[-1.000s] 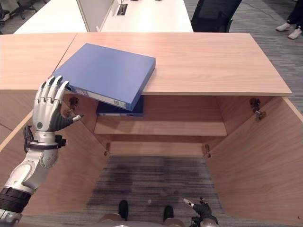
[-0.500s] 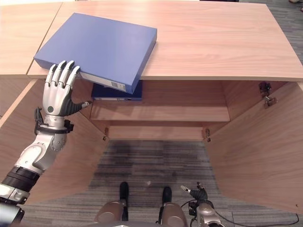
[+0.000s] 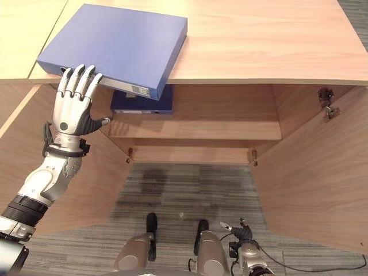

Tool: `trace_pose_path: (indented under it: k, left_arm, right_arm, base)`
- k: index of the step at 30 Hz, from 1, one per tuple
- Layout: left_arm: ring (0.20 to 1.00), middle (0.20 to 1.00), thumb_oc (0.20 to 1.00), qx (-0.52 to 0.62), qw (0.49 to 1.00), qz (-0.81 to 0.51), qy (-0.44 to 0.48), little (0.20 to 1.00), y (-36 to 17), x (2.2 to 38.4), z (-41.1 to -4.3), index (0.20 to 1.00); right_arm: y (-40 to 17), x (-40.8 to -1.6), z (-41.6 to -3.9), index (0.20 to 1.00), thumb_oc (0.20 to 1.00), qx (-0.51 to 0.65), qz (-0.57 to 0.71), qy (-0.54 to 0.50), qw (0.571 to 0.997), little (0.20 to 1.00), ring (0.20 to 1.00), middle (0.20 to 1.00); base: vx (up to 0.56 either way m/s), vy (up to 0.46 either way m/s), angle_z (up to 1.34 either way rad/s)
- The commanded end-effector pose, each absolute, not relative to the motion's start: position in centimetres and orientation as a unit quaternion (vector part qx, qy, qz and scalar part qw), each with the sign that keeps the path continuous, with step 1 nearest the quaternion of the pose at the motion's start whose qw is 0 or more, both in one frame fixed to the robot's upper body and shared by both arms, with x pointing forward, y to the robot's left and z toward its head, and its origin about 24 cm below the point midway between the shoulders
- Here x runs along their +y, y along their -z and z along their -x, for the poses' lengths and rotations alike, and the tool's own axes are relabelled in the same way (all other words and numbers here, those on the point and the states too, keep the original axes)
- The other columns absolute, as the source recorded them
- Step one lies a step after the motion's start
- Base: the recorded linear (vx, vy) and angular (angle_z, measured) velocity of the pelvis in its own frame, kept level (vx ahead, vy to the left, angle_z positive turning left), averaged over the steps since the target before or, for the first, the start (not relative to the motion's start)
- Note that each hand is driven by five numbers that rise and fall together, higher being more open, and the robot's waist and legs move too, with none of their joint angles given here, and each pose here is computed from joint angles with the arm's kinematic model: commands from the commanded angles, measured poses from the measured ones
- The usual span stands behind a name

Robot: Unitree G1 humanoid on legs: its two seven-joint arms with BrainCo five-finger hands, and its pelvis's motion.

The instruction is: Put the empty folder in the office cabinet

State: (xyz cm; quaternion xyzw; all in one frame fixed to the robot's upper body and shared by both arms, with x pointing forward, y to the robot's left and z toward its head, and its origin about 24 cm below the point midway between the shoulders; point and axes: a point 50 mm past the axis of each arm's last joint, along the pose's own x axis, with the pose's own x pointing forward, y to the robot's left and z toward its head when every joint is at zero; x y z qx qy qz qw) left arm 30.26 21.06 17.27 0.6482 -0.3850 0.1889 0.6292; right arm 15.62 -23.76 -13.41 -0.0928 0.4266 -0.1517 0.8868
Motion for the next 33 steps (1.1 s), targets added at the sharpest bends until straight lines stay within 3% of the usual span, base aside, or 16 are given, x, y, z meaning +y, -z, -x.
trace_pose_path:
  k: [1,19,33]
  left_arm:
    - [1.000,1.000,1.000,-0.454,0.585,-0.633,-0.227,1.000,-21.1,20.8,-29.7,1.000]
    - [1.000,1.000,1.000,-0.504,0.577,-0.594,-0.246,1.000,-23.2,20.0,-28.5,1.000]
    - [1.000,1.000,1.000,-0.477,0.568,-0.633,-0.222,1.000,-23.2,18.7,-31.5,1.000]
  right_arm:
    - [13.3,-23.3,-15.9,1.000,1.000,0.411,0.100,0.144,0.894,1.000,1.000,1.000]
    - [13.6,-22.7,-15.6,1.000,1.000,0.421,0.100,0.133,0.892,1.000,1.000,1.000]
    - [13.3,-23.2,-16.1,1.000,1.000,0.417,0.104,0.139,0.892,1.000,1.000,1.000]
  base:
    - [0.00,0.000,0.00]
    - [0.00,0.000,0.00]
    - [0.00,0.000,0.00]
